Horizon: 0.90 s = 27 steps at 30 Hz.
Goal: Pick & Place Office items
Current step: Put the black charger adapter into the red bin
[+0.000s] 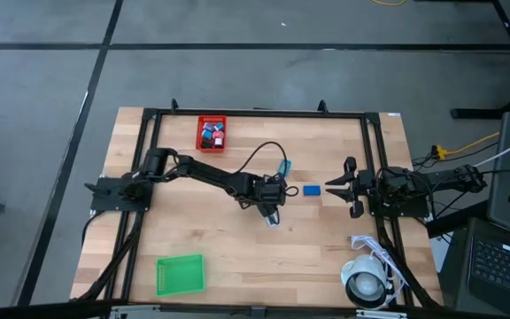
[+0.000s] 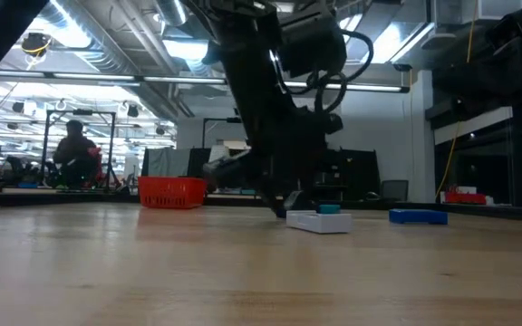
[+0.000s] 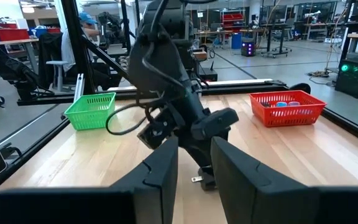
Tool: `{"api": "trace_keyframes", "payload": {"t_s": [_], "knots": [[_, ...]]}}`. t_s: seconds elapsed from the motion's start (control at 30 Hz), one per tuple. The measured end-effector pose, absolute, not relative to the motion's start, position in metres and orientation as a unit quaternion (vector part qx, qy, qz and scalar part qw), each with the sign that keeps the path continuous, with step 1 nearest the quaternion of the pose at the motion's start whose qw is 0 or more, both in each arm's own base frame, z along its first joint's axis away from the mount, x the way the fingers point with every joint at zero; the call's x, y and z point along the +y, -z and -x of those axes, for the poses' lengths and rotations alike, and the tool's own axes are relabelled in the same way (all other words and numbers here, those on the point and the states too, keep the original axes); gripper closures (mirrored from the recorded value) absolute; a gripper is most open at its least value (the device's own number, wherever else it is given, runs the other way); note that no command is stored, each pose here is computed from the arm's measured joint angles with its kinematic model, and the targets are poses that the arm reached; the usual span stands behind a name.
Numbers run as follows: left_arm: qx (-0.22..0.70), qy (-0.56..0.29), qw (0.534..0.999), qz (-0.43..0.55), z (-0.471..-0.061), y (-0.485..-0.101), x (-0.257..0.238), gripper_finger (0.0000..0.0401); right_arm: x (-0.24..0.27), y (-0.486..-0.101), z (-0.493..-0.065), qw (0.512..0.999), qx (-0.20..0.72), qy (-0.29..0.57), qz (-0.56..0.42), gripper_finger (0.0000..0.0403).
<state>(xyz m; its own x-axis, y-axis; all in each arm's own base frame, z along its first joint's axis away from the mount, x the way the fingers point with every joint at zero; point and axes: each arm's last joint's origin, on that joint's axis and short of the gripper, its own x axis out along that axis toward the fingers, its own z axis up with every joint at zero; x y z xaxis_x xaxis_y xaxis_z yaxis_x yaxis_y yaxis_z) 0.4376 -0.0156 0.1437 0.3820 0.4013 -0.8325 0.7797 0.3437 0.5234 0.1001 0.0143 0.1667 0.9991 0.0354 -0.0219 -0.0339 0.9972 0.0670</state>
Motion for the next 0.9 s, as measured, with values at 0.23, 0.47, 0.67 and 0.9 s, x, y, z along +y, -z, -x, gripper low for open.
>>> {"api": "trace_keyframes", "payload": {"t_s": [0.23, 0.47, 0.67, 0.9], "knots": [[0.518, 0.141, 0.626, -0.566, -0.442, -0.145, -0.015, 0.0160, 0.014, -0.167, -0.100, 0.999, 0.012, -0.018, -0.033, 0.0300], [0.516, 0.141, 0.643, -0.548, -0.443, -0.143, -0.015, 0.0176, 0.015, -0.167, -0.100, 0.999, 0.012, -0.021, -0.033, 0.0300], [0.504, 0.141, 0.666, -0.531, -0.445, -0.144, -0.016, 0.0190, 0.015, -0.167, -0.100, 0.999, 0.012, -0.021, -0.033, 0.0300], [0.501, 0.152, 0.663, -0.535, -0.450, -0.130, -0.018, 0.0202, 0.015, -0.167, -0.100, 0.999, 0.012, -0.021, -0.033, 0.0300]]}}
